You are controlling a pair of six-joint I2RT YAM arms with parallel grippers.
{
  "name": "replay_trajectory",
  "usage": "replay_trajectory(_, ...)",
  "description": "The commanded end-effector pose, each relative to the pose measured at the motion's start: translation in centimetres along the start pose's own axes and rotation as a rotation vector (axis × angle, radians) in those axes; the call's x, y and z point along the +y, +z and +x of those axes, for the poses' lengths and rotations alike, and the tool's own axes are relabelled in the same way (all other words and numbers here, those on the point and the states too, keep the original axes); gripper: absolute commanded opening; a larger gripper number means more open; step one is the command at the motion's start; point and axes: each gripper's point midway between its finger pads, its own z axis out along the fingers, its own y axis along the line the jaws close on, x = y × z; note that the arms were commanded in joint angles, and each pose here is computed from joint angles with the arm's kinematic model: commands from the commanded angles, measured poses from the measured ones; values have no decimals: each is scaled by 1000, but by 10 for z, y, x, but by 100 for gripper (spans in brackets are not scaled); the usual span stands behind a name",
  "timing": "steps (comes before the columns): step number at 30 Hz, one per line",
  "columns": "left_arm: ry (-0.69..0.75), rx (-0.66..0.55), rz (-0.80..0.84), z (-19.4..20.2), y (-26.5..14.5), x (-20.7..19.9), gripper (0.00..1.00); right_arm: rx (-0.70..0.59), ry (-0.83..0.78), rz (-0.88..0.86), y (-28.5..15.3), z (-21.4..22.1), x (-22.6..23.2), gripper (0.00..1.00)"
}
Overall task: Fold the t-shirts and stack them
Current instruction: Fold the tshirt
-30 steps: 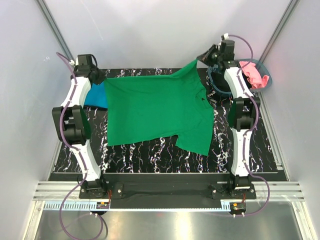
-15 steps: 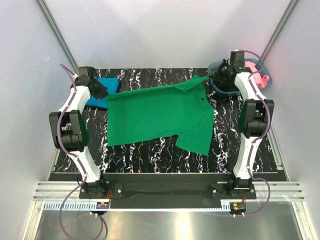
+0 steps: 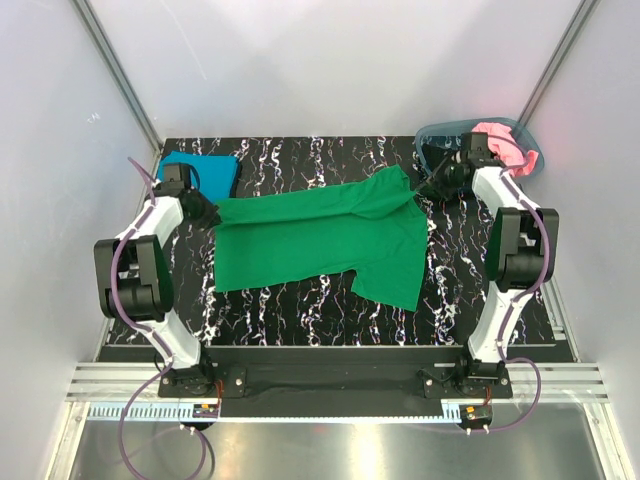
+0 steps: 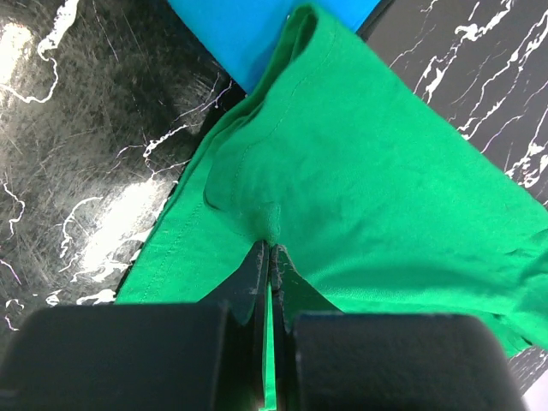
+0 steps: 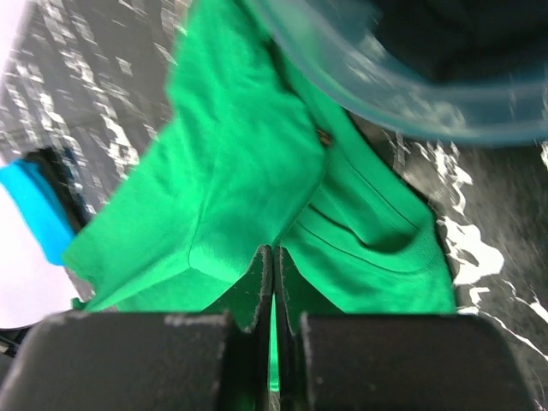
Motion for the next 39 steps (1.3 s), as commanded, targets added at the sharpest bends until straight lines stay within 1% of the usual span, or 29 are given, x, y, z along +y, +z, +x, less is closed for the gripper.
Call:
replay_trajectory(1,36,-39,45,-8,0,-10,0,-52,-46,-42,-9,-7,11,0)
replay_trajectory(7,57,-32,16,-6,6,-3,0,-26,-37,-32,-6,4,2,0)
replay_trajectory(11,48,3,-28,3,11,8,0,-28,-42,7,-7,8,-9,0)
replay_trajectory(14,38,22,-57,17,12,15,0,-17,3,73,-8,24,-30,0)
replay_trajectory(18,32,59,-91,37,16,22,0,-11,55,115,-17,45,-47,0)
replay_trajectory(19,35,79,-110,46,16,26,0,-27,58,118,-24,45,-46,0)
replay_trajectory(22,29,109,-148,62,17,36,0,-11,99,197,-32,63,-67,0)
replay_trajectory(26,11,144,-176,79,16,47,0,14,159,253,-45,91,-86,0)
replay_trajectory(30,1,175,-204,91,16,58,0,32,208,378,-62,114,-114,0)
replay_trajectory(31,2,188,-217,95,14,62,0,19,212,414,-67,116,-121,0)
replay_trajectory(33,0,202,-233,101,10,68,0,18,242,487,-84,126,-132,0)
replay_trajectory(34,-1,214,-247,106,7,71,0,-18,239,500,-94,123,-132,0)
replay_trajectory(36,-6,222,-257,112,-6,75,0,-23,250,522,-110,129,-134,0)
replay_trajectory(37,-11,219,-251,112,-11,75,0,-35,247,511,-116,129,-131,0)
replay_trajectory(39,-5,177,-203,102,-25,61,0,-99,210,429,-133,116,-110,0)
